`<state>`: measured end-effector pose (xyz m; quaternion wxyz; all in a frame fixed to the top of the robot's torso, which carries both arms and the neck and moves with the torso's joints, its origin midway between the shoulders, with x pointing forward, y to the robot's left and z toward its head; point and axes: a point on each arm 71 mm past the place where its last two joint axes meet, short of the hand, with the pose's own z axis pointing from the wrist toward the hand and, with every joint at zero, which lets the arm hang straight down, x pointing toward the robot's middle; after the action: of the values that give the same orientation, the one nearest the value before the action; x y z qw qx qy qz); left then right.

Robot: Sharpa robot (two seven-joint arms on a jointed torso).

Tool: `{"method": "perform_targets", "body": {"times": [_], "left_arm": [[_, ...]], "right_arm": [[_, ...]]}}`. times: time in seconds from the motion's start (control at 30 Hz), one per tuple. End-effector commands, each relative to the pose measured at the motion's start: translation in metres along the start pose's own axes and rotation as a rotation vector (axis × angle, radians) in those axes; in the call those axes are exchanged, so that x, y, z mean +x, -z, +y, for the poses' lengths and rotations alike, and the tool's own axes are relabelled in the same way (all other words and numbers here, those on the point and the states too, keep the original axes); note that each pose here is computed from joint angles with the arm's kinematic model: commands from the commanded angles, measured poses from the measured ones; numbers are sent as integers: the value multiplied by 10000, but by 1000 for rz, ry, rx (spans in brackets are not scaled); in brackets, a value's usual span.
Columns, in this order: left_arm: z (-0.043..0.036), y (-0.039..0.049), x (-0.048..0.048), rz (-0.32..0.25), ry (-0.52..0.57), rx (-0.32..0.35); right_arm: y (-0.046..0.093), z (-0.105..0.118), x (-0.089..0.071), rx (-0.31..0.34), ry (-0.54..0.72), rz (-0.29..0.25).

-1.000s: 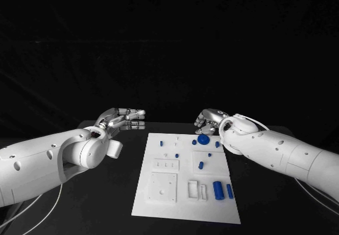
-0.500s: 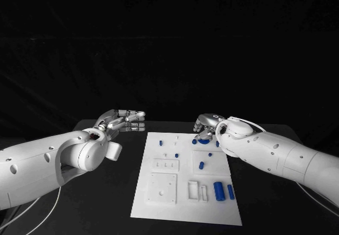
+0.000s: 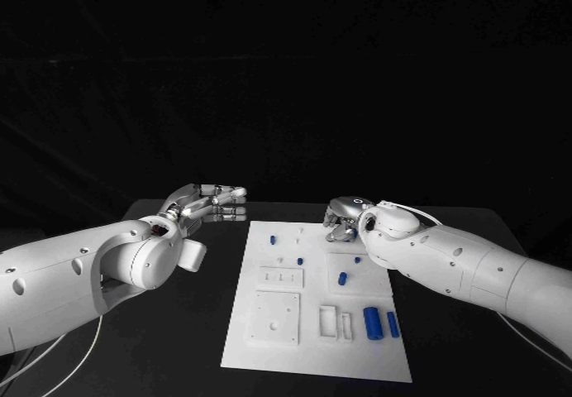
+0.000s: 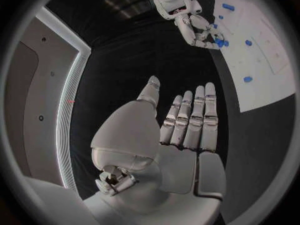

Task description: Assemble the parts on the task board

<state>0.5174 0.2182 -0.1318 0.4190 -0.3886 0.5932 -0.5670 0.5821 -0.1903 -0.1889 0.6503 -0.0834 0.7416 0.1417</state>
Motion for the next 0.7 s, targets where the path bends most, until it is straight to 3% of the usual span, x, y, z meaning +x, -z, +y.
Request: {"method": "perform_targets", "body": {"times": [0.03,0.7], "left_arm": [[-36,-6,30,23,-1,10],[-80,-17,42,25,-6,15]], "right_arm": [[-1,-12,28,17,43,28],[-13,-57,30,58,86,11]]}}
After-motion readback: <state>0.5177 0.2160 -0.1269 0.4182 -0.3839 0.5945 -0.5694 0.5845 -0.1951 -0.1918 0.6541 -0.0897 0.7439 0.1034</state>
